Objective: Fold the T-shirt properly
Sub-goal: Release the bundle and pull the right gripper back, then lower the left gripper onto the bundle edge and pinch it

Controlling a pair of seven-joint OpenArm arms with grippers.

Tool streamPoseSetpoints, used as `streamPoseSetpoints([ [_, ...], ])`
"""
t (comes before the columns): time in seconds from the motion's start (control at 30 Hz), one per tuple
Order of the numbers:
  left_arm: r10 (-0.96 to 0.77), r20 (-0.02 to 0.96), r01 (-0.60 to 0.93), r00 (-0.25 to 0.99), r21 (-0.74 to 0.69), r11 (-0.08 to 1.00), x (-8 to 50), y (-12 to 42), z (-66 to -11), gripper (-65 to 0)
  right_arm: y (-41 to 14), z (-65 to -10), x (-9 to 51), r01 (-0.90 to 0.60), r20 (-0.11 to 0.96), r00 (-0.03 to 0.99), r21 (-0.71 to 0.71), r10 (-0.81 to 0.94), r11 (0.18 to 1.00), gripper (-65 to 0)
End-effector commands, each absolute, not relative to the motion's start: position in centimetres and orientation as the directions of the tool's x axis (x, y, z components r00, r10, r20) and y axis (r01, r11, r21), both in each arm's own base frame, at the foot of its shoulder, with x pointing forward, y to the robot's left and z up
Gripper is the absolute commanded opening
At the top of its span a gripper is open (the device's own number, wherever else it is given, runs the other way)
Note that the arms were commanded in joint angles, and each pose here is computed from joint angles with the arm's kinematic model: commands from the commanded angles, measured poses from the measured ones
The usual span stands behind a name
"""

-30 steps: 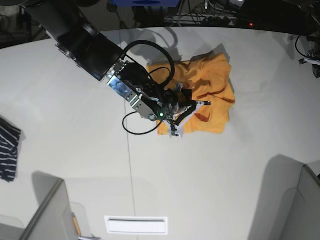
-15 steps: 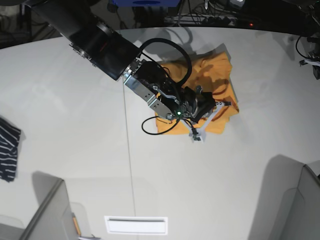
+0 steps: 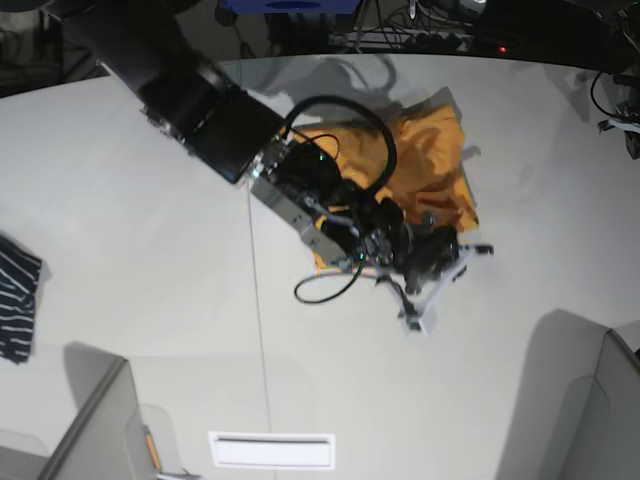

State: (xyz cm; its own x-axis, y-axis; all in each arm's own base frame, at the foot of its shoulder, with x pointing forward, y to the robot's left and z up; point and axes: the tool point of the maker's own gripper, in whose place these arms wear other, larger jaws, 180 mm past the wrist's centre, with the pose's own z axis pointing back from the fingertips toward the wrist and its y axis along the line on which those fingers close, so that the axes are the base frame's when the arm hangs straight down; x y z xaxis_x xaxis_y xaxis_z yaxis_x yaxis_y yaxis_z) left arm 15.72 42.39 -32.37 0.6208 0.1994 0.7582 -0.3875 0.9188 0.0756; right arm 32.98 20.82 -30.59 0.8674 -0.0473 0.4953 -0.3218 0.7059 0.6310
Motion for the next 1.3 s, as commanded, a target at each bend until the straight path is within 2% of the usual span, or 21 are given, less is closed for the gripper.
streamPoseSetpoints([
  [0.0, 0.14, 0.789, -0.335, 0.598, 0.087, 0.938, 17.2, 41.5, -30.8, -65.0, 21.7, -28.0, 33.3, -0.361, 0.522, 0.852, 0.652, -0.049, 0.667, -65.0],
  [0.17, 0.118, 0.809, -0.246, 0.576, 0.034, 0.969, 18.9, 35.4, -30.4, -65.0, 17.5, -28.5, 33.9, -0.366, 0.535, 0.844, 0.605, -0.02, 0.707, -65.0],
  [0.37, 0.177, 0.736, -0.149, 0.653, -0.104, 0.983, 20.6, 28.4, -33.5, -65.0, 9.4, -31.1, 34.6, -0.254, 0.531, 0.844, 0.514, -0.072, 0.819, -65.0],
  [0.47, 0.186, 0.726, -0.097, 0.662, -0.163, 0.982, 21.3, 25.2, -34.3, -65.0, 5.4, -31.9, 34.5, -0.211, 0.537, 0.838, 0.479, -0.094, 0.852, -65.0],
  [0.6, 0.15, 0.713, 0.004, 0.685, -0.209, 0.978, 22.2, 21.2, -35.0, -65.0, 0.8, -33.6, 33.9, -0.083, 0.49, 0.848, 0.495, -0.199, 0.865, -65.0],
  [0.7, 0.202, 0.706, -0.021, 0.679, -0.256, 0.966, 22.0, 20.1, -35.4, -65.0, -1.3, -34.3, 33.3, -0.03, 0.475, 0.846, 0.496, -0.242, 0.868, -65.0],
  [0.87, 0.279, 0.714, -0.063, 0.642, -0.314, 0.947, 22.6, 19.6, -35.0, -64.5, -1.8, -34.8, 32.5, -0.025, 0.466, 0.853, 0.488, -0.236, 0.873, -65.0],
  [1.03, 0.369, 0.72, -0.034, 0.588, -0.434, 0.9, 23.6, 18.2, -33.6, -43.3, -2.1, -35.2, 32.1, -0.018, 0.457, 0.858, 0.483, -0.234, 0.876, -65.0],
  [1.13, 0.385, 0.734, -0.025, 0.559, -0.45, 0.893, 24.9, 18.1, -32.8, -32.3, -2.1, -35.4, 31.9, -0.015, 0.452, 0.861, 0.483, -0.234, 0.876, -65.0],
  [1.27, 0.486, 0.688, -0.124, 0.539, -0.506, 0.854, 25.2, 18.5, -33.1, -27.3, -2.1, -35.5, 31.8, -0.014, 0.451, 0.861, 0.483, -0.234, 0.876, -65.0],
])
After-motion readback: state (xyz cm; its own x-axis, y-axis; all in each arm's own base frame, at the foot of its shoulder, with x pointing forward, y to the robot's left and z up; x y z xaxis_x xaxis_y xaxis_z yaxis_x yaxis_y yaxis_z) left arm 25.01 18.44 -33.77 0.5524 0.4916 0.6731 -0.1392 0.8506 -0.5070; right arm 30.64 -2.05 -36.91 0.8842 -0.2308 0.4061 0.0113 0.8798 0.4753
